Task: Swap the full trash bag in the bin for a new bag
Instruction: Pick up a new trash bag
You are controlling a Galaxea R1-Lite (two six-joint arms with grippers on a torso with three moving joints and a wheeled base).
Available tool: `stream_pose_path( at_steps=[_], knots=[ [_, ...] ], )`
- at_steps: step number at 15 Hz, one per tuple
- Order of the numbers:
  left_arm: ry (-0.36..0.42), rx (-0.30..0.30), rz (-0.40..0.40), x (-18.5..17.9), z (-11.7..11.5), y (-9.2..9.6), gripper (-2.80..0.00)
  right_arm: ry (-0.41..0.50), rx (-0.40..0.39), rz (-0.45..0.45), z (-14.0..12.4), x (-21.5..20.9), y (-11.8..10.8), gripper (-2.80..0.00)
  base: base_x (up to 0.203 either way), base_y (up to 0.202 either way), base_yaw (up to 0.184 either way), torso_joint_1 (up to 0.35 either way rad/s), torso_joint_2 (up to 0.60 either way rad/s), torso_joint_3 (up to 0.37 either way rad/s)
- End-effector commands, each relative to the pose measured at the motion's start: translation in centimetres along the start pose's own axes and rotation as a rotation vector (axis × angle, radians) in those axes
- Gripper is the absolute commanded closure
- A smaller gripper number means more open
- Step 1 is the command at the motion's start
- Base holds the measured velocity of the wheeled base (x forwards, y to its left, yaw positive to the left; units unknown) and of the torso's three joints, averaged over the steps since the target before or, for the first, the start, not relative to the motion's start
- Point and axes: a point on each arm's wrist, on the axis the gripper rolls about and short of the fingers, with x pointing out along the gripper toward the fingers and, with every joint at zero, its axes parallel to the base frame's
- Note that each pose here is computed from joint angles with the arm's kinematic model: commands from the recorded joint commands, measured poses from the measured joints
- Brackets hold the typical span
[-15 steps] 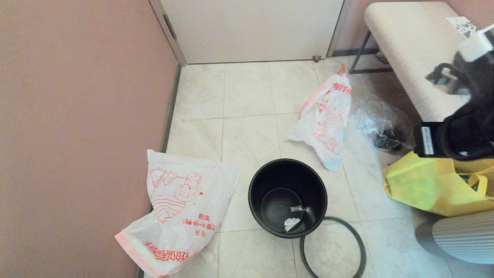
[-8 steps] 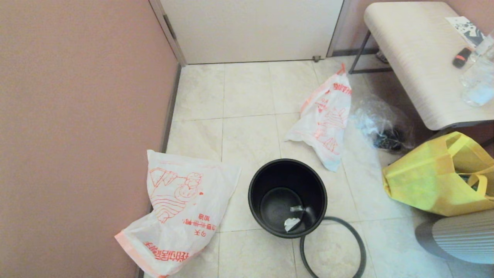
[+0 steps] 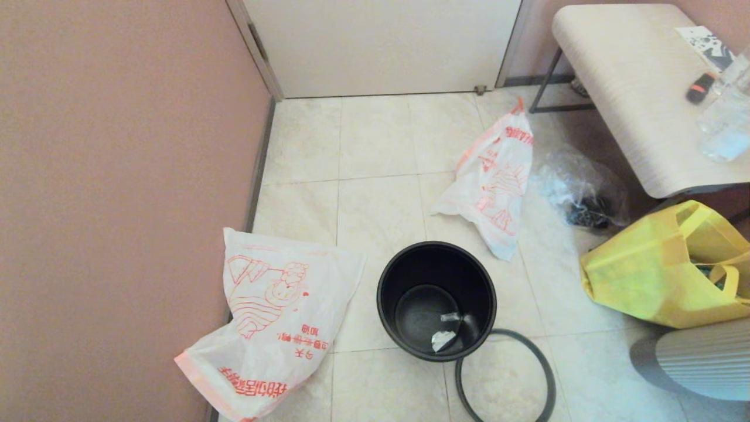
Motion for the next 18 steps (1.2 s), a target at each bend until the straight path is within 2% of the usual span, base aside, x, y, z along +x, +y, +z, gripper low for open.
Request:
stream_pose_path(
  at_steps=[1,3,5,9,11,14,16,18],
  knots=[
    [0.015,0.002,-0.002,0.1,-0.4,0.0,0.00,-0.001,0.032,0.092,-3.0,-0.7,-0.2,0.00,0.000,0.000,0.000,0.000,0.00,0.000],
    [0.014,0.000,-0.002,0.1,-0.4,0.0,0.00,0.079,0.008,0.271,-3.8,0.3,0.4,0.00,0.000,0.000,0.000,0.000,0.00,0.000],
    [0.014,0.000,-0.002,0.1,-0.4,0.0,0.00,0.131,-0.037,0.325,-5.2,2.1,0.9,0.00,0.000,0.000,0.000,0.000,0.00,0.000],
    [0.014,0.000,-0.002,0.1,-0.4,0.0,0.00,0.087,-0.163,0.438,-7.1,4.8,1.2,0.00,0.000,0.000,0.000,0.000,0.00,0.000],
    [0.014,0.000,-0.002,0.1,-0.4,0.0,0.00,0.026,-0.199,0.462,-9.3,5.4,0.9,0.00,0.000,0.000,0.000,0.000,0.00,0.000],
    [0.014,0.000,-0.002,0.1,-0.4,0.0,0.00,-0.154,-0.228,0.509,-12.1,7.2,1.1,0.00,0.000,0.000,0.000,0.000,0.00,0.000],
    [0.014,0.000,-0.002,0.1,-0.4,0.0,0.00,-0.293,-0.237,0.536,-12.6,8.1,1.4,0.00,0.000,0.000,0.000,0.000,0.00,0.000],
    [0.014,0.000,-0.002,0.1,-0.4,0.0,0.00,-0.355,-0.237,0.540,-12.6,8.3,1.6,0.00,0.000,0.000,0.000,0.000,0.00,0.000]
  ],
)
